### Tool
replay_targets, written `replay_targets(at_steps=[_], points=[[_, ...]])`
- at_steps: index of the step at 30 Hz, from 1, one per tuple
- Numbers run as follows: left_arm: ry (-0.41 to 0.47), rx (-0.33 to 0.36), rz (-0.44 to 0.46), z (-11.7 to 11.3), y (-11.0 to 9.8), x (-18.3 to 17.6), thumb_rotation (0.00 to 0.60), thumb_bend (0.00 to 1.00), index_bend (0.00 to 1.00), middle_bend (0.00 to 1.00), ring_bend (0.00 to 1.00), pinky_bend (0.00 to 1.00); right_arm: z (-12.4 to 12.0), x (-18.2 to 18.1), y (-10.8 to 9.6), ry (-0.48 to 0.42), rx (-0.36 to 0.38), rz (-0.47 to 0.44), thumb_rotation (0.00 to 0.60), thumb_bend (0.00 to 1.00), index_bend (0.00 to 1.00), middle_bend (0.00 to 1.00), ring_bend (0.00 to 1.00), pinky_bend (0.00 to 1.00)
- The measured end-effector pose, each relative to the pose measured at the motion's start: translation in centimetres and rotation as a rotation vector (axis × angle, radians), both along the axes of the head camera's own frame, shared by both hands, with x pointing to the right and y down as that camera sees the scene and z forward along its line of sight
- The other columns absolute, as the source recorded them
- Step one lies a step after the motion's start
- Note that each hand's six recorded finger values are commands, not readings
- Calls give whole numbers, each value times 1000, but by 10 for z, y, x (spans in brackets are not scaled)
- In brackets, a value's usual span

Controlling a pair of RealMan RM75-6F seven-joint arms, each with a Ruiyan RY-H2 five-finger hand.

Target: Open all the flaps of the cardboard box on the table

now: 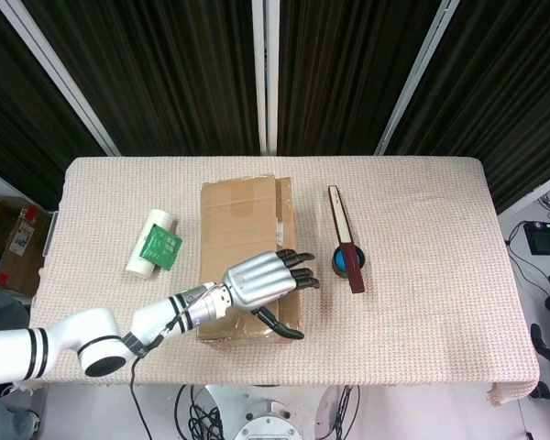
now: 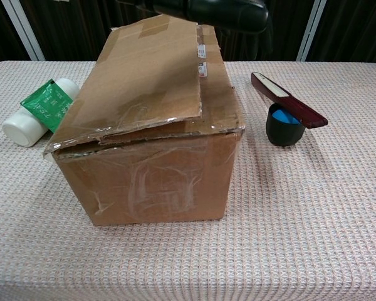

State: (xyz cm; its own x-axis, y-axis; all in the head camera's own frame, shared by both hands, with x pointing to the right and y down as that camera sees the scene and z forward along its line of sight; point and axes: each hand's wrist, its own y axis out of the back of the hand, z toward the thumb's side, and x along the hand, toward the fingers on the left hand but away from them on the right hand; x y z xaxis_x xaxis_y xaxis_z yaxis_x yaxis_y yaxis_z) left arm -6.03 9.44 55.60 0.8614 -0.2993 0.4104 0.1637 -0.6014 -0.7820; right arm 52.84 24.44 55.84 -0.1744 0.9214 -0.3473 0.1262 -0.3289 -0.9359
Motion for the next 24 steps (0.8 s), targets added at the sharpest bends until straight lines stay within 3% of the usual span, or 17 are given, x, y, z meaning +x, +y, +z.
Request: replay_targets(at_steps=[13, 24], points=[[-75, 82, 40, 15, 2, -11, 0, 0, 209, 293, 45, 176, 4, -2, 0, -1, -8, -2, 600, 344, 0, 0, 0, 0], [-117, 172, 53, 14, -6, -22, 0, 0, 209, 417, 49, 176, 4, -3, 0, -5, -14, -6, 600, 344, 0, 0, 0, 0]])
